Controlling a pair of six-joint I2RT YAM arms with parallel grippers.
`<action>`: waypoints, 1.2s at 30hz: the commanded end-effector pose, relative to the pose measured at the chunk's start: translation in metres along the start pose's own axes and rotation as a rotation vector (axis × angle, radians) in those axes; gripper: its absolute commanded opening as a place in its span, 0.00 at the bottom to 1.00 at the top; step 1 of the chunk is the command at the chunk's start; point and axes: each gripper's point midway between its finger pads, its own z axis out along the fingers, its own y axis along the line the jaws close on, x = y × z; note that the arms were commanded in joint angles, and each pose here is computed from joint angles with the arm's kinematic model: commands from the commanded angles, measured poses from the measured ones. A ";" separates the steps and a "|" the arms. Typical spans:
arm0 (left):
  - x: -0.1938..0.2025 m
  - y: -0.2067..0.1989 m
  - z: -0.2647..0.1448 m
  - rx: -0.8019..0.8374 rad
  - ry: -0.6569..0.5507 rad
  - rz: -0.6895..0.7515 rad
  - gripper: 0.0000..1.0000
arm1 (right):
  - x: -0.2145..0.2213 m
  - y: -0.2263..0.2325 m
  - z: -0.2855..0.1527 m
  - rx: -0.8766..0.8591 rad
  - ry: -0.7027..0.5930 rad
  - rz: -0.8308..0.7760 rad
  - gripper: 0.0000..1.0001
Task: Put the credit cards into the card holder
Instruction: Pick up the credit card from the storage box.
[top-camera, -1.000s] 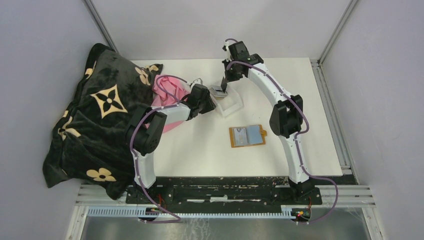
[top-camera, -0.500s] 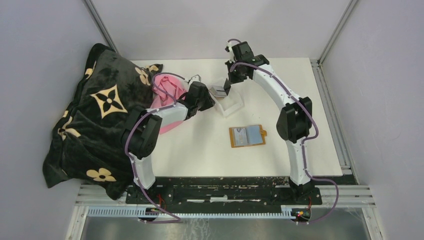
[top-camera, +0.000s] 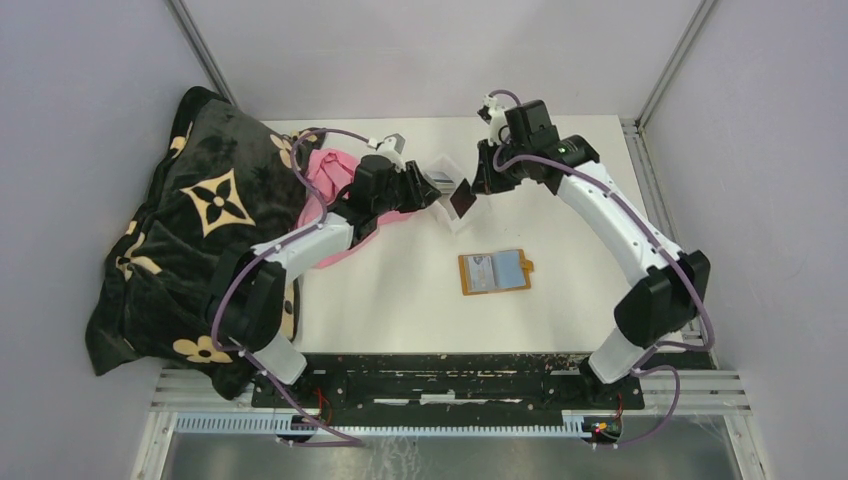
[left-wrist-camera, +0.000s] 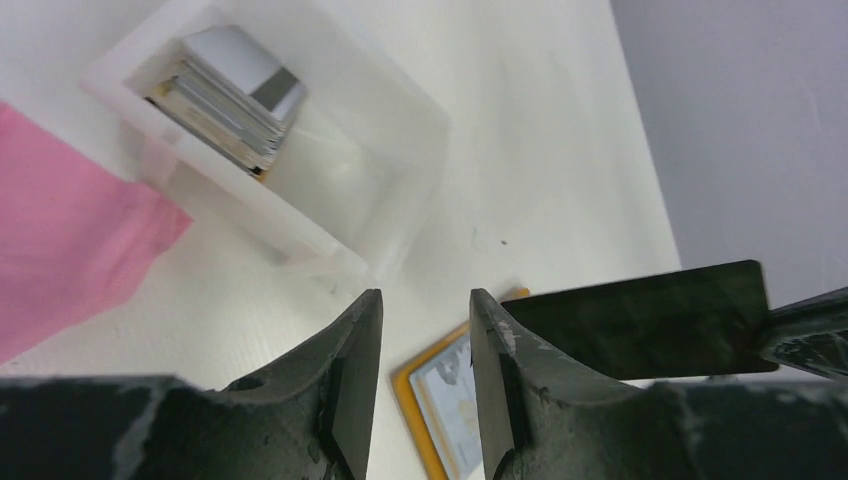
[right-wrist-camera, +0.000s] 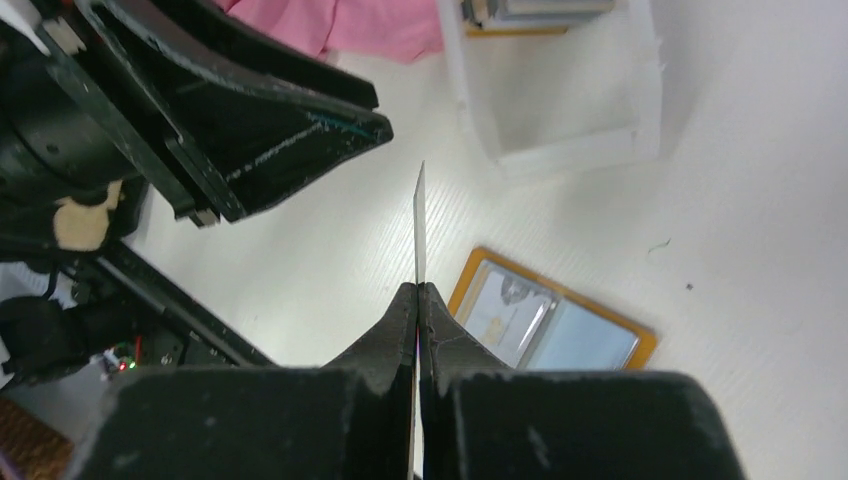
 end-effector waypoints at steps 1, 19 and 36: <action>-0.009 -0.041 -0.028 0.206 -0.009 0.101 0.46 | 0.010 0.025 -0.037 -0.105 -0.043 0.017 0.01; 0.038 -0.101 -0.093 0.641 0.187 0.127 0.51 | 0.060 0.052 -0.074 -0.323 0.016 0.188 0.01; 0.057 -0.110 -0.106 0.764 0.310 0.101 0.48 | 0.061 0.059 -0.066 -0.418 0.035 0.276 0.01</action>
